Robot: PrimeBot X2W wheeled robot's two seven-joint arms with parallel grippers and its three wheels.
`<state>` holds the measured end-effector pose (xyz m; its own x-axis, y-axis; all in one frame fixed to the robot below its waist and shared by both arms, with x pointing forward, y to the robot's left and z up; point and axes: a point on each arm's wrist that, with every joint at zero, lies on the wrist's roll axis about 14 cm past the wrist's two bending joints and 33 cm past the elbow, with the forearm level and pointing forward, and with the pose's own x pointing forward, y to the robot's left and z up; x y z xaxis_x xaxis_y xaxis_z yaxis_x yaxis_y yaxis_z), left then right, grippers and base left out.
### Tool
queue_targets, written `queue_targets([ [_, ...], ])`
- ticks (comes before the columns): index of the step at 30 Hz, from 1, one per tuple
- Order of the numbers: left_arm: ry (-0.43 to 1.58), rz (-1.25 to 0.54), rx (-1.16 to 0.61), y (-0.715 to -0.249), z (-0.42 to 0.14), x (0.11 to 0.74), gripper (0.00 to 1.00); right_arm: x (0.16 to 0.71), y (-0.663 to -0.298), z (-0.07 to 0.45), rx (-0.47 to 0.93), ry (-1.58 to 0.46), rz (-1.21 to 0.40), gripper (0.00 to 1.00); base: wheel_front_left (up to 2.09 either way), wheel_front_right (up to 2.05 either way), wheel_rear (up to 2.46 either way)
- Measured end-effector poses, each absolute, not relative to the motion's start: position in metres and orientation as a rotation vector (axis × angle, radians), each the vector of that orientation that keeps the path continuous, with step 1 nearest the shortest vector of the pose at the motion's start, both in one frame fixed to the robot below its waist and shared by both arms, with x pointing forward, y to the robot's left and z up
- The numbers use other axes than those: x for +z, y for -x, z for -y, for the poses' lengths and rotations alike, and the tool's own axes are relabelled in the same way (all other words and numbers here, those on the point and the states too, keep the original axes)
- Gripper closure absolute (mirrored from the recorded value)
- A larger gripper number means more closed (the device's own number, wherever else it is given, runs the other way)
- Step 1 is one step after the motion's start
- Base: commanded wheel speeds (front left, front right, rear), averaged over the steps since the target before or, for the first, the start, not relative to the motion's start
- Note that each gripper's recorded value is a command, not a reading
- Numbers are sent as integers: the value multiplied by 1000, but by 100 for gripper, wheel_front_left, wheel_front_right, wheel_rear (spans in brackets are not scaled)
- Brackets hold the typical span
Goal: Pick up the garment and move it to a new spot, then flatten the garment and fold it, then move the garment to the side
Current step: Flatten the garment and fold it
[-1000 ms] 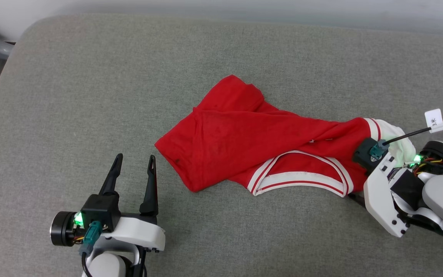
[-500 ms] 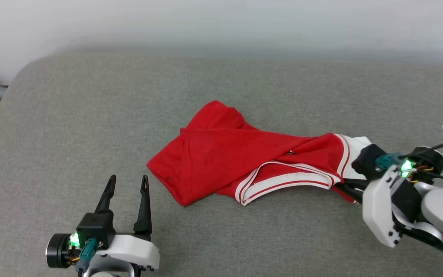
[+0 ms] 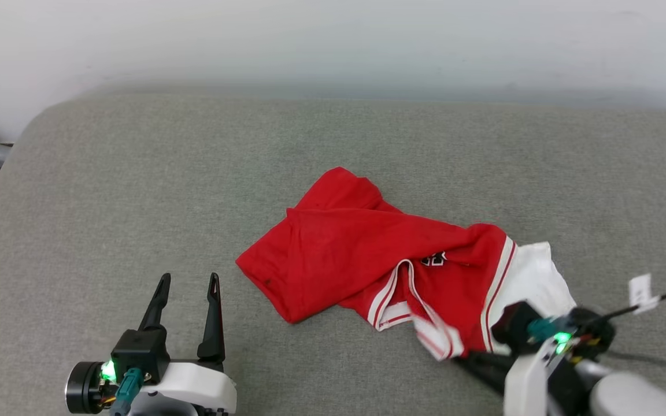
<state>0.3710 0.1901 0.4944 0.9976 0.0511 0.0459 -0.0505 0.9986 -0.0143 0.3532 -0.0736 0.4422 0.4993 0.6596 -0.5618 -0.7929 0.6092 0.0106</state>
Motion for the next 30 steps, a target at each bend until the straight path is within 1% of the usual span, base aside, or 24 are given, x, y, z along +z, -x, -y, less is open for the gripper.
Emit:
queue_targets([
  [6, 9, 37, 74, -369, -198, 492, 0, 396, -315, 44, 930, 153, -691, 100, 0, 0, 0],
  [8, 9, 33, 80, -369, -200, 491, 0, 383, -309, 43, 916, 129, -725, 100, 0, 0, 0],
  [10, 8, 32, 82, -369, -201, 490, 0, 376, -309, 48, 900, 153, -725, 100, 0, 0, 0],
  [11, 9, 32, 82, -369, -201, 490, 0, 375, -314, 50, 875, 148, -702, 69, 0, 0, 0],
  [12, 9, 32, 82, -369, -201, 490, 0, 375, -314, 50, 875, 148, -702, 12, 0, 0, 0],
  [13, 9, 33, 81, -370, -200, 490, 0, 378, -317, 50, 861, 131, -680, 0, 0, 0, 0],
  [17, 4, 34, 69, -367, -197, 491, 0, 403, -335, 56, 816, 121, -544, 0, 0, 0, 0],
  [18, 4, 40, 63, -365, -195, 493, 0, 421, -343, 61, 784, 92, -468, 0, 0, 0, 0],
  [19, 4, 40, 63, -365, -195, 493, 0, 421, -343, 61, 784, 92, -468, 0, 0, 0, 0],
  [20, 4, 42, 61, -364, -194, 493, 0, 430, -346, 64, 769, 82, -434, 0, 0, 0, 0],
  [24, -2, 52, 43, -362, -189, 496, 0, 474, -365, 91, 679, 74, -281, 0, 0, 0, 0],
  [27, -7, 57, 36, -361, -187, 498, 0, 506, -377, 115, 607, 108, -184, 0, 0, 0, 0],
  [30, -8, 62, 30, -360, -186, 499, 0, 530, -385, 135, 547, 135, -133, 0, 0, 0, 0],
])
